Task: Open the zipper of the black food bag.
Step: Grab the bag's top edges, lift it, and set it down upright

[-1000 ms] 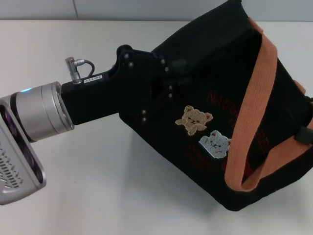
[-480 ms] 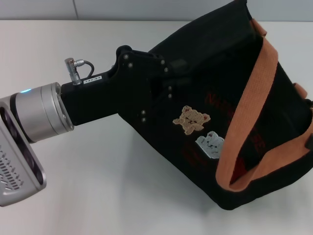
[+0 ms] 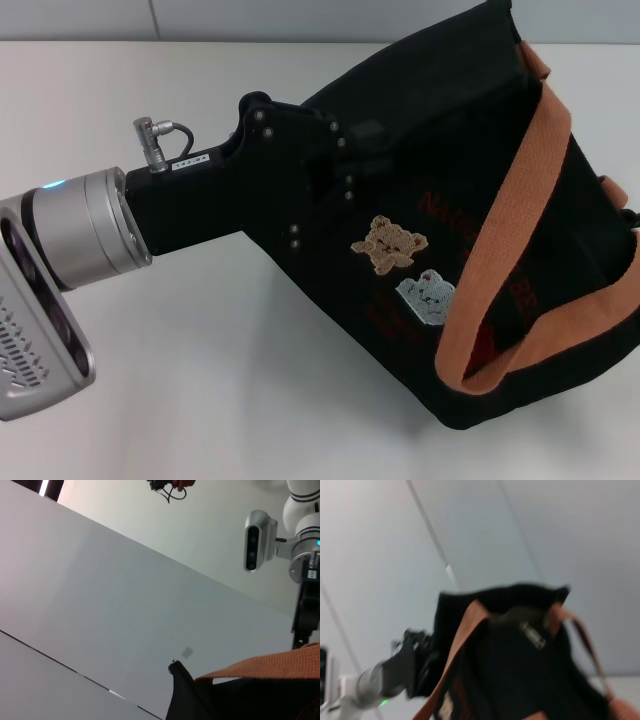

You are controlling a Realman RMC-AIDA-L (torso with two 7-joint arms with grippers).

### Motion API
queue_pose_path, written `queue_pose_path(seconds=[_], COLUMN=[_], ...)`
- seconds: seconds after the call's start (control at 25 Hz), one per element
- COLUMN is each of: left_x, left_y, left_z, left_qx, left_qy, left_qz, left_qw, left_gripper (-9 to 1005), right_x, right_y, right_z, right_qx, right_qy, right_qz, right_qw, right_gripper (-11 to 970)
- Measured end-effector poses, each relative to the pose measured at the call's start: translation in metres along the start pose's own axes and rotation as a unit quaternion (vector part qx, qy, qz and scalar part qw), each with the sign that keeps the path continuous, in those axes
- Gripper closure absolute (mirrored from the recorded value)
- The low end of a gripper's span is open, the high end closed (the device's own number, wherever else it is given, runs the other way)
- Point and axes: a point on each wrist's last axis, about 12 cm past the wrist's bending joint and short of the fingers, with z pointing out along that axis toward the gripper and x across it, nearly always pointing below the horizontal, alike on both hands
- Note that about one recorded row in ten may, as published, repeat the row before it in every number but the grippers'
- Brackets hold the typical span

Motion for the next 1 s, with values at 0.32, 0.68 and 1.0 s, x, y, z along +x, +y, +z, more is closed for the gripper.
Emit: queue_pose_path(seconds=[0.32, 0.68, 1.0], left_x=[0.0, -0.001, -0.001], left_y=[-0.001, -0.001, -0.002], left_z=[0.0, 0.002, 0.001], left_qx=[0.003, 0.006, 0.006], left_qy=[-0.002, -0.005, -0.005], left_qz=[0.003, 0.005, 0.004], left_qw=[1.0, 1.0, 1.0], left_gripper=[897, 897, 897], right_x=[-0.017, -0.034, -0.044], right_y=[-0.009, -0.013, -0.025], right_z=[-0.009, 0.066, 0.105], right_qx=[0.089, -0.023, -0.058], right_qy=[-0.132, -0.113, -0.036], right_qz=[-0.047, -0.152, -0.17], right_qw=[0.986, 0.982, 0.983], right_gripper=[150, 270, 636])
